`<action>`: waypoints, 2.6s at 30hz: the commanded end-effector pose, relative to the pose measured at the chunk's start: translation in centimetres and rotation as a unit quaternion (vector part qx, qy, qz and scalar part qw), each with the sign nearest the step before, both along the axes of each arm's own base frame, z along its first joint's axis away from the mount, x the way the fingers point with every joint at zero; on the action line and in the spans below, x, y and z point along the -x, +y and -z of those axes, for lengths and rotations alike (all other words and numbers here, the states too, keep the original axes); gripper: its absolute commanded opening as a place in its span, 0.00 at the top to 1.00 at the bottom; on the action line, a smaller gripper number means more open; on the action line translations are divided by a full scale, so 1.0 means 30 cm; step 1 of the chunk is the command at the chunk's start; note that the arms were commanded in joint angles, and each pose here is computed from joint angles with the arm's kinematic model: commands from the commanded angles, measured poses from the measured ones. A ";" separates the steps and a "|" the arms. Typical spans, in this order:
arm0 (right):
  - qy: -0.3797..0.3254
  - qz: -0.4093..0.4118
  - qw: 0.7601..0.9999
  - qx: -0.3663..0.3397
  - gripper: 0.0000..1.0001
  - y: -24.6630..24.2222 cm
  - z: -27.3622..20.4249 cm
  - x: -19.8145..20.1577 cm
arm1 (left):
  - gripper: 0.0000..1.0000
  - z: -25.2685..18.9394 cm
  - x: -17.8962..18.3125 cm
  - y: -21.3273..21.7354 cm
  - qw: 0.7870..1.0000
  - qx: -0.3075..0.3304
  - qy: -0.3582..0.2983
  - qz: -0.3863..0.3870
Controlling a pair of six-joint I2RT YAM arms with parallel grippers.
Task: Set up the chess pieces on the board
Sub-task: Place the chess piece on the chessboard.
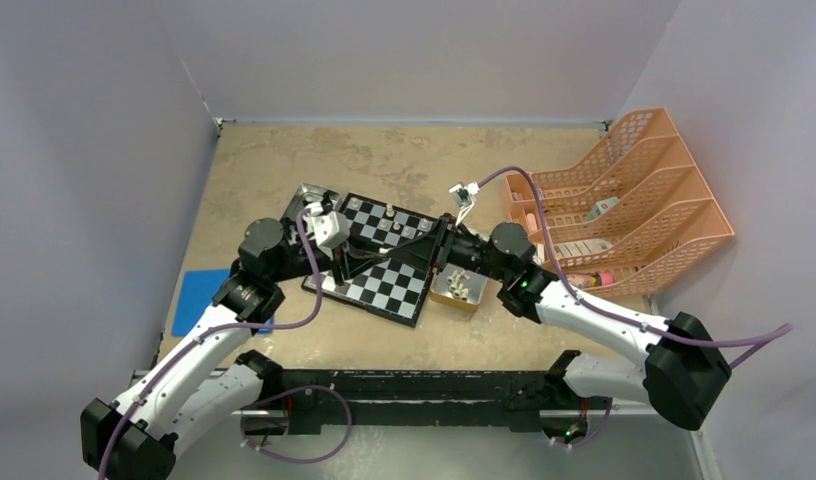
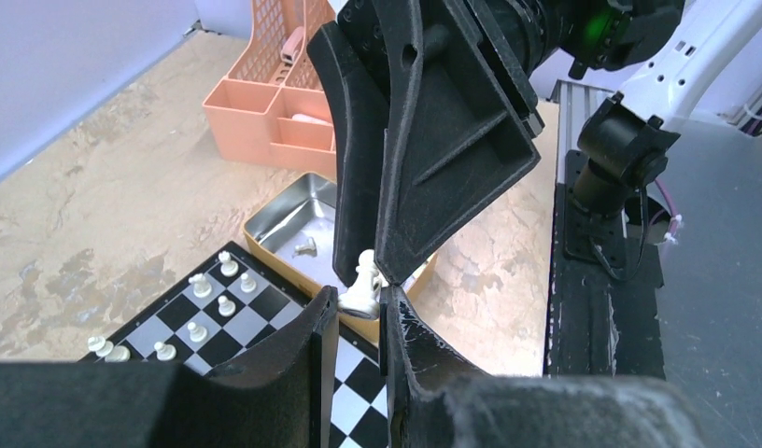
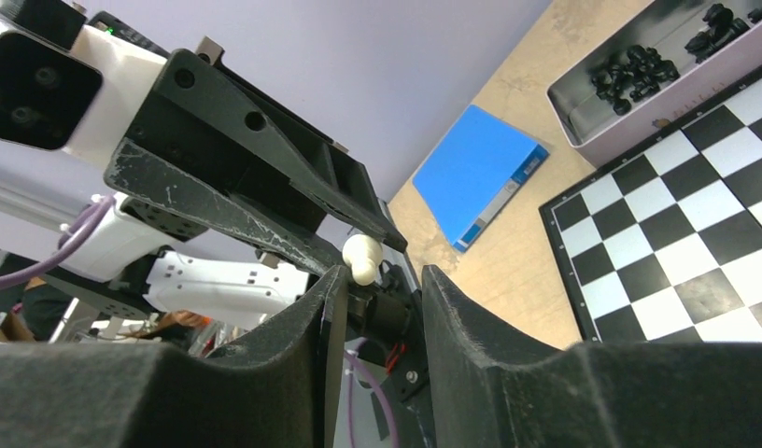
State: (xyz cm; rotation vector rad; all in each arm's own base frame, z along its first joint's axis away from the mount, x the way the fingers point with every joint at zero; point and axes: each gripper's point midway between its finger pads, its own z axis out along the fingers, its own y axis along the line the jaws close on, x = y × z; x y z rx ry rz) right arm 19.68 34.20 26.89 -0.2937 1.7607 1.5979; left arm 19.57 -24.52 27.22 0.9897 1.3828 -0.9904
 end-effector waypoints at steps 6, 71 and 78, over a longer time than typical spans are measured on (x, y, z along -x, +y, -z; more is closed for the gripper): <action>-0.022 -0.021 0.997 -0.064 0.73 0.003 -0.106 0.034 | 1.00 -0.069 0.014 -0.012 0.999 0.036 -0.022 0.012; -0.015 0.237 0.835 0.497 0.86 0.208 0.524 -0.732 | 0.26 -0.039 0.172 0.303 0.981 -0.035 -0.090 -0.166; -0.014 0.231 0.829 0.508 0.85 0.219 0.560 -0.742 | 0.25 -0.049 0.180 0.310 0.980 -0.028 -0.101 -0.169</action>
